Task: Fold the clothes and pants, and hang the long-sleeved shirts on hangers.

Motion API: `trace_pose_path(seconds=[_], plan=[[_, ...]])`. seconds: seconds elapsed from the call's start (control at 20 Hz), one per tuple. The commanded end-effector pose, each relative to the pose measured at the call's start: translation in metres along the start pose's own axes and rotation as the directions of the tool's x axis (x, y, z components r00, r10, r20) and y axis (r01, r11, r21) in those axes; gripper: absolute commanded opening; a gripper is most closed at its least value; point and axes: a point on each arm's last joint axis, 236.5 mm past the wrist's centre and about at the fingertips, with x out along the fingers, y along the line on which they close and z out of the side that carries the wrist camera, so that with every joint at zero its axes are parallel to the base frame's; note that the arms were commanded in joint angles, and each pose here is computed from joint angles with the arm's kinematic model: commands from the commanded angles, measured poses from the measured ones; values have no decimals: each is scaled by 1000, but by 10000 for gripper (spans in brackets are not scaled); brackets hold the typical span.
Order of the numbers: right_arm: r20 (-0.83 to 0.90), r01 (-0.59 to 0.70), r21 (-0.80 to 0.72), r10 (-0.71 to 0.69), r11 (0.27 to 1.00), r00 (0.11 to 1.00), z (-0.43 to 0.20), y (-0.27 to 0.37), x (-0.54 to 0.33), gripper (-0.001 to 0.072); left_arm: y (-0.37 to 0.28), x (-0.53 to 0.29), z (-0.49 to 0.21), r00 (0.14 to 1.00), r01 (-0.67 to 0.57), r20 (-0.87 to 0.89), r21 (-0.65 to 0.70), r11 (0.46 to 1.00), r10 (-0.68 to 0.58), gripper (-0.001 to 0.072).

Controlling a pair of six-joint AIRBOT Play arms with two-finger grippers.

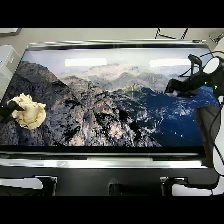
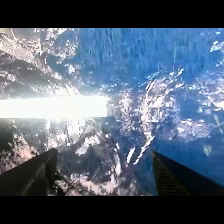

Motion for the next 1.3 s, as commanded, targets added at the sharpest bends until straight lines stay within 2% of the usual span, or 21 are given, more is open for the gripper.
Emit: trace_pose_path(seconds=[0.0,0.05,0.1,0.15,0.3,0.45,0.55,0.65,0.85,0.95,1.0,1.05,1.1,1.15,1.25], plan=[[-44,-15,14,16,1000,999,-10,4,0,655,-2,32,-20,996,16,-93,26,1000,-13,718],[-60,-17,14,18,1000,998,-14,5,0,655,-3,35,-27,992,14,-124,30,999,-10,510],[-76,-16,18,17,1000,997,-18,4,0,655,-4,35,-33,989,15,-148,34,999,-10,175],[-94,-15,21,17,1000,995,-22,4,-1,655,-12,31,-39,985,43,-169,57,997,-32,35],[-142,-12,19,15,1000,990,-33,4,-2,655,-67,-22,-22,981,194,-59,143,971,-187,27],[-154,-13,19,16,1000,988,-36,4,-3,654,-159,-142,-9,895,334,187,319,887,-405,27],[-151,-28,20,31,999,988,-36,8,-4,654,-224,-234,-44,780,399,272,478,783,-563,28],[-139,-54,4,54,999,989,-35,14,-8,654,-280,-313,-108,651,440,266,632,638,-711,27],[-63,-59,-19,58,998,996,-27,20,-31,654,-351,-408,-242,388,606,85,726,324,-918,27],[6,-55,-41,56,998,998,-20,23,-49,654,-376,-410,-292,319,676,-3,702,225,-948,27],[46,-50,-52,53,997,998,-16,25,-59,654,-387,-398,-315,309,698,-39,688,199,-950,27],[82,-40,-62,45,997,996,-13,25,-68,654,-395,-381,-332,314,721,-65,665,194,-947,27],[114,-27,-75,36,997,993,-11,25,-79,654,-401,-356,-345,342,742,-85,635,214,-936,27],[131,-18,-81,29,997,991,-11,24,-87,654,-403,-321,-354,398,755,-103,602,261,-912,27],[114,-20,-86,30,996,993,-20,26,-93,652,-393,-237,-366,544,735,-133,553,393,-829,27]])
